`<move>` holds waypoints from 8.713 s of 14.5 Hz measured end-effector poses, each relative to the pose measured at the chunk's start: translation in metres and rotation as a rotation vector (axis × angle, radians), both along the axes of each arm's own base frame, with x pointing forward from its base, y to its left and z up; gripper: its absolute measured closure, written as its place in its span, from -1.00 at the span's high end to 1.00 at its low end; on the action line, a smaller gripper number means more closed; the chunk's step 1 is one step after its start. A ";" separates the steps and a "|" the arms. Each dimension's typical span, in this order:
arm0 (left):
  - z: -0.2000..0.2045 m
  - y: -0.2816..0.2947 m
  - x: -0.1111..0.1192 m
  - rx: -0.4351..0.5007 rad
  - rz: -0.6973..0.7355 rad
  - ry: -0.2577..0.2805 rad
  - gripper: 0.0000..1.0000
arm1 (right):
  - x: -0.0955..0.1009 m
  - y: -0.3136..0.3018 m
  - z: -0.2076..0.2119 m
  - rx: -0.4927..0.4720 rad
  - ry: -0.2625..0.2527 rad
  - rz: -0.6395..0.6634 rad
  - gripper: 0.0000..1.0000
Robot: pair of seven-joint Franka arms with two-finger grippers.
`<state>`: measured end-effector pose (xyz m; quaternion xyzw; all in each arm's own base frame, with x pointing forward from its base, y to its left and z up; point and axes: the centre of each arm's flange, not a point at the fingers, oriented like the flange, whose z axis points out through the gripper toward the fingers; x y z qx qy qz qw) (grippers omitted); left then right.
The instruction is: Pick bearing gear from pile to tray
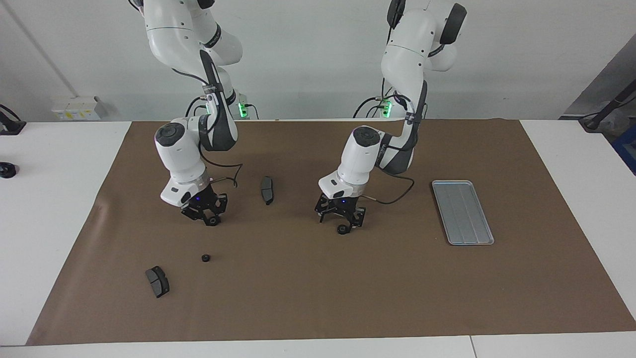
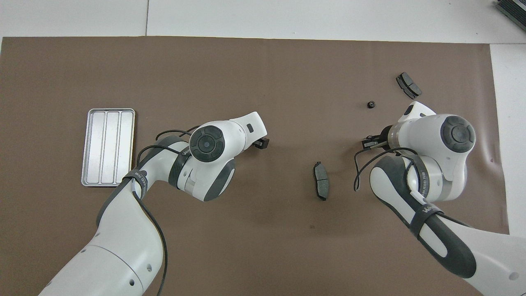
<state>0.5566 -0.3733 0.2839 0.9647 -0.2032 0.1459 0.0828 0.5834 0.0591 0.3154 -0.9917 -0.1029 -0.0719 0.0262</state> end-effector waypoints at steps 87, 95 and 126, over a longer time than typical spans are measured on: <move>-0.003 0.017 0.025 -0.014 -0.074 -0.110 0.63 | 0.113 -0.018 -0.024 -0.014 -0.043 -0.015 -0.53; 0.025 0.038 0.052 -0.034 -0.018 -0.164 -0.31 | 0.122 0.013 0.042 0.030 -0.057 -0.143 -0.53; 0.036 0.389 0.033 0.140 0.233 0.024 -0.04 | 0.092 0.156 0.090 0.030 -0.151 -0.433 1.00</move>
